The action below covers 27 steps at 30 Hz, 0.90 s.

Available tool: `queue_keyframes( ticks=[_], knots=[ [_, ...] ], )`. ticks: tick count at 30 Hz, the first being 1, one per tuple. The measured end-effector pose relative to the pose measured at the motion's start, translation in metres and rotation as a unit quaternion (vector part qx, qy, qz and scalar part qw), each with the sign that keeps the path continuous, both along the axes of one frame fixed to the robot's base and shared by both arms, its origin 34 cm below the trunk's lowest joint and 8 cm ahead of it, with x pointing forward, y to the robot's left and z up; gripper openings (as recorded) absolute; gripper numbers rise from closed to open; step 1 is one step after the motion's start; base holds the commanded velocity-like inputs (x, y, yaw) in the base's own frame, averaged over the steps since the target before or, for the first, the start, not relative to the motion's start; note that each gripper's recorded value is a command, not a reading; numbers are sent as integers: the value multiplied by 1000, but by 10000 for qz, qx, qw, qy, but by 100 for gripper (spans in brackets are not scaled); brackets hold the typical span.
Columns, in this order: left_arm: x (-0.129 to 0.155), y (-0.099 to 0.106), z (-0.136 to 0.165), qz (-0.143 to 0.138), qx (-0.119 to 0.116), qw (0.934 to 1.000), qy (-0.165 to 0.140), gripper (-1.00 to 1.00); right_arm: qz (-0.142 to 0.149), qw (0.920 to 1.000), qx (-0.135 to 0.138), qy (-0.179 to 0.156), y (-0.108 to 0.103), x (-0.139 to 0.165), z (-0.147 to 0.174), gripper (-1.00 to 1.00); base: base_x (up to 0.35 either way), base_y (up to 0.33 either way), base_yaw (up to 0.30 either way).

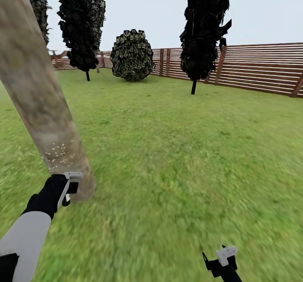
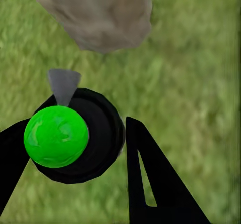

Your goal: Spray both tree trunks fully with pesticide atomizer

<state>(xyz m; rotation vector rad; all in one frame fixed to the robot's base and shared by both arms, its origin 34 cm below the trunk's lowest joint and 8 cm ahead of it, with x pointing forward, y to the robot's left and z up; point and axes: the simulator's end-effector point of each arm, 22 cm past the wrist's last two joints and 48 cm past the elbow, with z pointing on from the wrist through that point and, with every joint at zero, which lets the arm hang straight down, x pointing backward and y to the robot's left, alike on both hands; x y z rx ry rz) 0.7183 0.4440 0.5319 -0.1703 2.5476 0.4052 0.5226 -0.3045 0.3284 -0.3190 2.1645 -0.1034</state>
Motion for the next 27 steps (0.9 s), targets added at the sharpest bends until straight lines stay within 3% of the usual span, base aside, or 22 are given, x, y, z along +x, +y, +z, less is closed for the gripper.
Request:
queue_keyframes(
  ticks=[8,13,20,27],
  knots=[
    [-2,7,1,33,40,10000,12,-100,-1,10000,0,0,0,0,0,100,160,-240,272],
    [-24,13,-23,62,56,9997,247,-100,-2,10000,-1,-1,0,0,0,100,131,-260,99],
    [-23,3,-24,15,21,9997,230,-100,-4,10000,3,-2,1,0,0,100,186,-241,95],
    [-25,16,-22,84,84,9997,230,-100,-4,10000,4,0,1,0,0,100,154,-124,273]
  ],
)
